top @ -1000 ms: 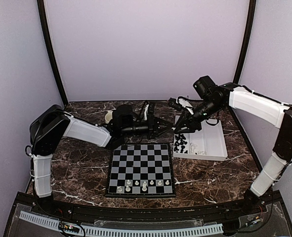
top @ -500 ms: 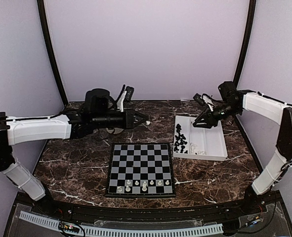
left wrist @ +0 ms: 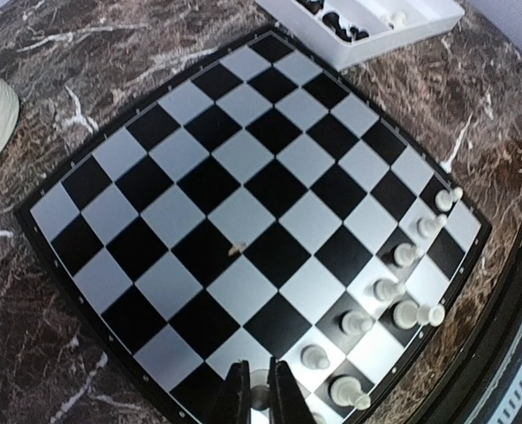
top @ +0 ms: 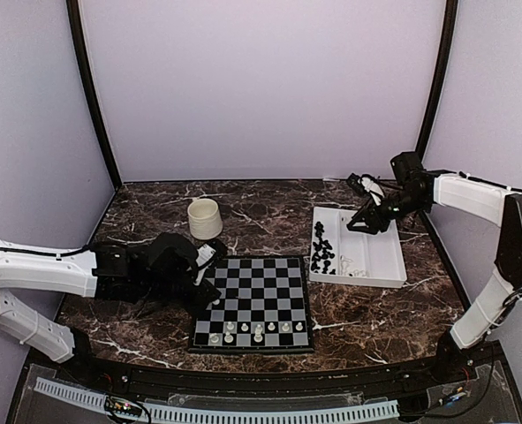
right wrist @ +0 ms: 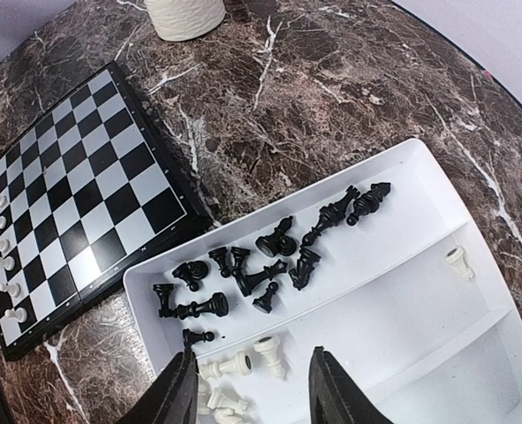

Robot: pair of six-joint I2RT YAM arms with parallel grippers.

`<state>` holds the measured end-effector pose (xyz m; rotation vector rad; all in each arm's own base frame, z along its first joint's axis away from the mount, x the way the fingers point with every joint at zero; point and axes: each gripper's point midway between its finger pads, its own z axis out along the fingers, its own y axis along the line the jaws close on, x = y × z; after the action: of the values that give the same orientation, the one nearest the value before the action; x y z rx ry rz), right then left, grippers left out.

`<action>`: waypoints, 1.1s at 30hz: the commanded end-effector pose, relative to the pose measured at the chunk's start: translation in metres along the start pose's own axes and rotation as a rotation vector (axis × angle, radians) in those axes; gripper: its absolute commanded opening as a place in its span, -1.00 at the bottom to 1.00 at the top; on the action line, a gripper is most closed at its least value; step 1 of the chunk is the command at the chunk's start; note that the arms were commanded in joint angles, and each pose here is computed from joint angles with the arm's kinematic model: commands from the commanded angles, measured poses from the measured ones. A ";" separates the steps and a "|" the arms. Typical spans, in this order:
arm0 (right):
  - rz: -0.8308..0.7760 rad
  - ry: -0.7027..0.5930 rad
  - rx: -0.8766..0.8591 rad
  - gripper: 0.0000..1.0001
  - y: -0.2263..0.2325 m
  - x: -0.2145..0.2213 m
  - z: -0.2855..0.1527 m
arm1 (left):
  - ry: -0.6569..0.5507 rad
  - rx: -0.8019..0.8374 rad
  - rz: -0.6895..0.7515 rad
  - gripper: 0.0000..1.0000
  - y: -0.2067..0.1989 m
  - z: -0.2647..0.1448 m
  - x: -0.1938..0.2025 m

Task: Set up the chess pieces on the board
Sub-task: Place the pawn on b2.

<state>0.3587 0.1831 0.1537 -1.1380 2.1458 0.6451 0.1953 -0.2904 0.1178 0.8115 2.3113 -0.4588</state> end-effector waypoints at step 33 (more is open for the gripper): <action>-0.018 -0.007 0.005 -0.10 -0.001 0.001 0.000 | 0.180 -0.001 0.028 -0.96 -0.016 0.038 0.065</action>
<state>0.3580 0.1827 0.1516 -1.1417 2.1465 0.6431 0.1679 -0.2931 0.0529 0.9063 2.4562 -0.3705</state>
